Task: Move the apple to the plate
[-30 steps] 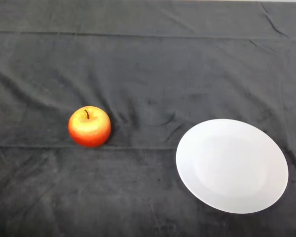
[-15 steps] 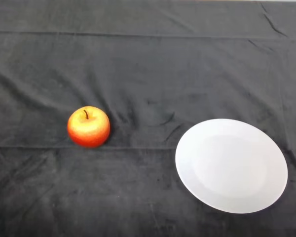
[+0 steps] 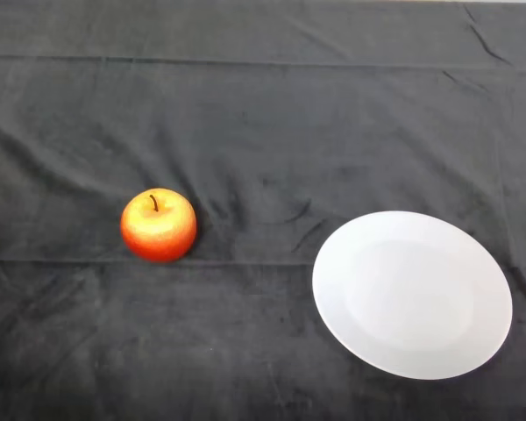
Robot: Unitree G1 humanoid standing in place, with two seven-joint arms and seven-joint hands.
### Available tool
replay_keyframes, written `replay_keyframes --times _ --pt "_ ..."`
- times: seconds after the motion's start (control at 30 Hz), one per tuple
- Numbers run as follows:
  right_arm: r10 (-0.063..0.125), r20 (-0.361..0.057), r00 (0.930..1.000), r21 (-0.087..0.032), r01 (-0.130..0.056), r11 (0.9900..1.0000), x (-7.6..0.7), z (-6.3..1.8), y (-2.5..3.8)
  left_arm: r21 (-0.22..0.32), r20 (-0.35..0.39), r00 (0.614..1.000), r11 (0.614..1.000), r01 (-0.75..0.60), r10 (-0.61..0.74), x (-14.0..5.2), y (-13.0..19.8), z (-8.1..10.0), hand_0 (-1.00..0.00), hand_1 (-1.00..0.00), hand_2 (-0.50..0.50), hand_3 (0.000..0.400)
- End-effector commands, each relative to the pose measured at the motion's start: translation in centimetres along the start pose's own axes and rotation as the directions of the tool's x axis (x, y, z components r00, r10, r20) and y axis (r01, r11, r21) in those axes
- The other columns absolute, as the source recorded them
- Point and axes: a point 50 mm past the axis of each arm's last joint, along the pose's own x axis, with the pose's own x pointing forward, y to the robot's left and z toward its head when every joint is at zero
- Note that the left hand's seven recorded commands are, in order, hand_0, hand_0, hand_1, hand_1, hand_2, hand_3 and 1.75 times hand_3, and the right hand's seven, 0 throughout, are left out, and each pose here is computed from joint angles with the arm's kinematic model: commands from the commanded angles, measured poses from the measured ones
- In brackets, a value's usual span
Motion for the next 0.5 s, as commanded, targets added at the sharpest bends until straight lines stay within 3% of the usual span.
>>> replay_keyframes --times 0.03,0.3,0.5 --pt "0.024 0.031 0.9992 0.007 -0.024 0.9997 0.29 0.79 0.76 0.021 0.108 0.99 0.995 0.093 -0.094 1.0 -2.5 2.5 0.0 0.0 0.0 0.0" --pt "0.024 0.031 0.9992 0.006 -0.024 0.9997 0.28 0.78 0.76 0.132 0.1 0.968 0.968 0.215 -0.228 0.5 -5.1 1.7 0.0 0.0 0.0 0.0" --pt "0.024 0.031 0.9992 0.006 -0.024 0.9997 0.28 0.78 0.76 0.182 0.086 0.944 0.937 0.299 -0.318 -0.1 -7.1 1.1 0.0 0.0 0.0 0.0"
